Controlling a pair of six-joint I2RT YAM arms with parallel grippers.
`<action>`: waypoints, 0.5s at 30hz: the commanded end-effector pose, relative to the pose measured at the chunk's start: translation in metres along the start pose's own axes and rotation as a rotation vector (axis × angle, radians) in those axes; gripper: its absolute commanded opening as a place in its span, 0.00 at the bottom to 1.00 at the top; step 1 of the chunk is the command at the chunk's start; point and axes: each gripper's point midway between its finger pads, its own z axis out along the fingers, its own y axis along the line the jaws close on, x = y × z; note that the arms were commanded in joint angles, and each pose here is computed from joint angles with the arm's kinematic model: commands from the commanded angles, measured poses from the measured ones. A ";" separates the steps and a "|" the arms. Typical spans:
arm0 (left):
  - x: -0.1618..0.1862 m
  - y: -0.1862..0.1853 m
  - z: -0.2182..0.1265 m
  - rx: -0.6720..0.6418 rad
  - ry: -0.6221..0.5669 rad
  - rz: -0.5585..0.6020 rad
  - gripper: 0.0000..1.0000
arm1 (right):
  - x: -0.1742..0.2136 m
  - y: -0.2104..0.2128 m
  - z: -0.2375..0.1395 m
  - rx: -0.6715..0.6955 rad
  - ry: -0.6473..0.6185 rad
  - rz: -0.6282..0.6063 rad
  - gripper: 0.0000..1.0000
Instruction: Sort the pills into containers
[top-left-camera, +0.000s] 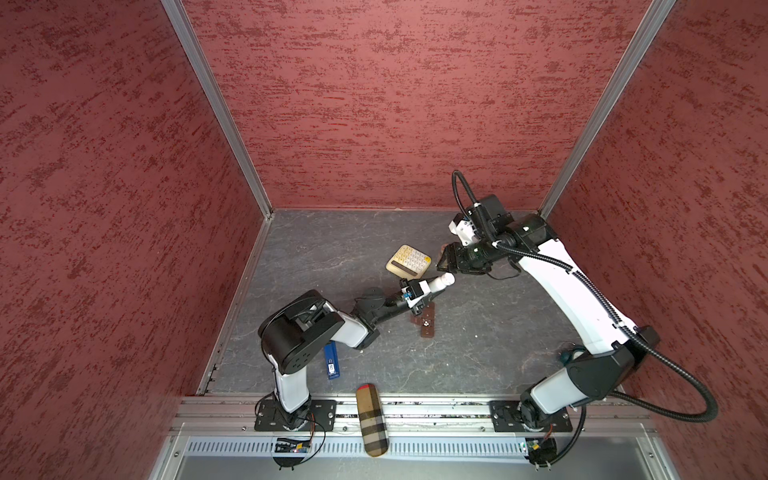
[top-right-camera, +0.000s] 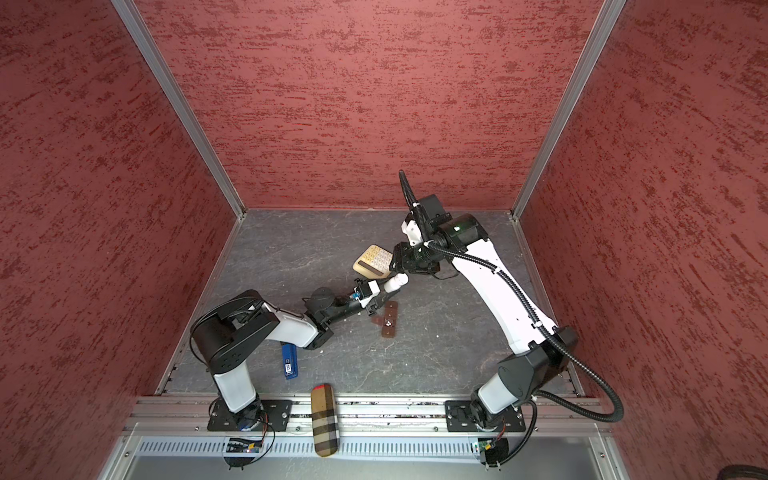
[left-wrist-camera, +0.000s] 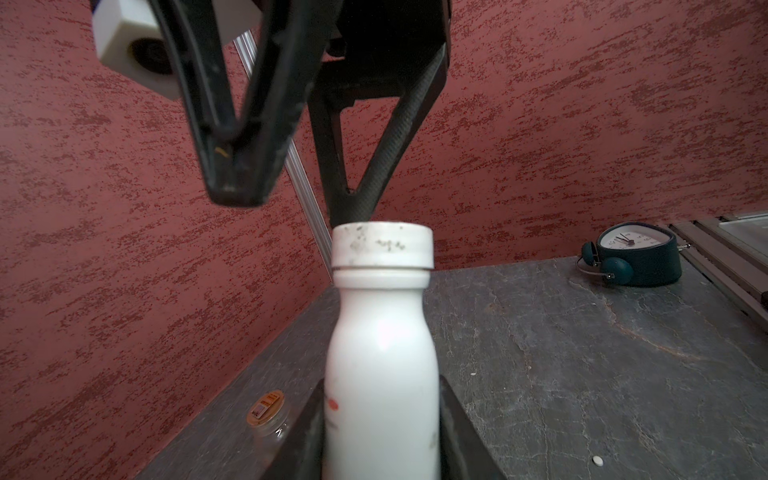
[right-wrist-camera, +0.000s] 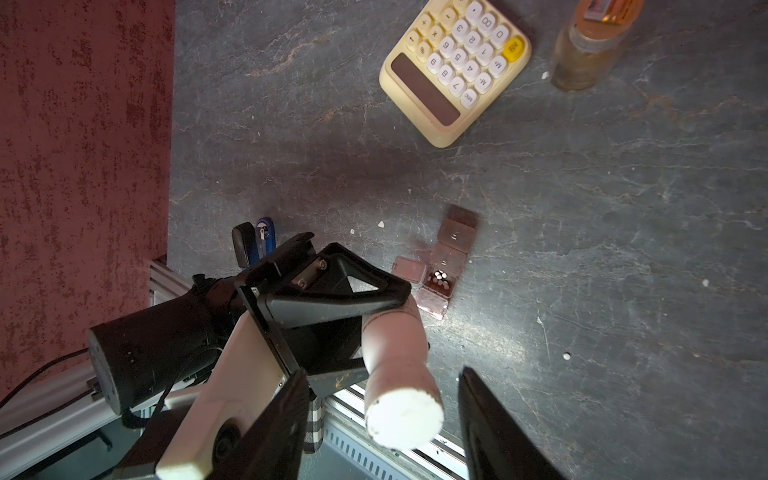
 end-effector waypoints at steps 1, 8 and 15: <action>-0.010 0.004 0.002 0.001 -0.034 -0.001 0.00 | 0.001 0.006 0.001 -0.049 0.009 -0.021 0.58; -0.012 0.008 0.004 -0.001 -0.041 -0.008 0.00 | 0.008 0.011 0.001 -0.085 0.030 -0.025 0.55; -0.010 0.013 0.009 -0.007 -0.045 -0.013 0.00 | 0.013 0.013 -0.002 -0.100 0.037 -0.025 0.51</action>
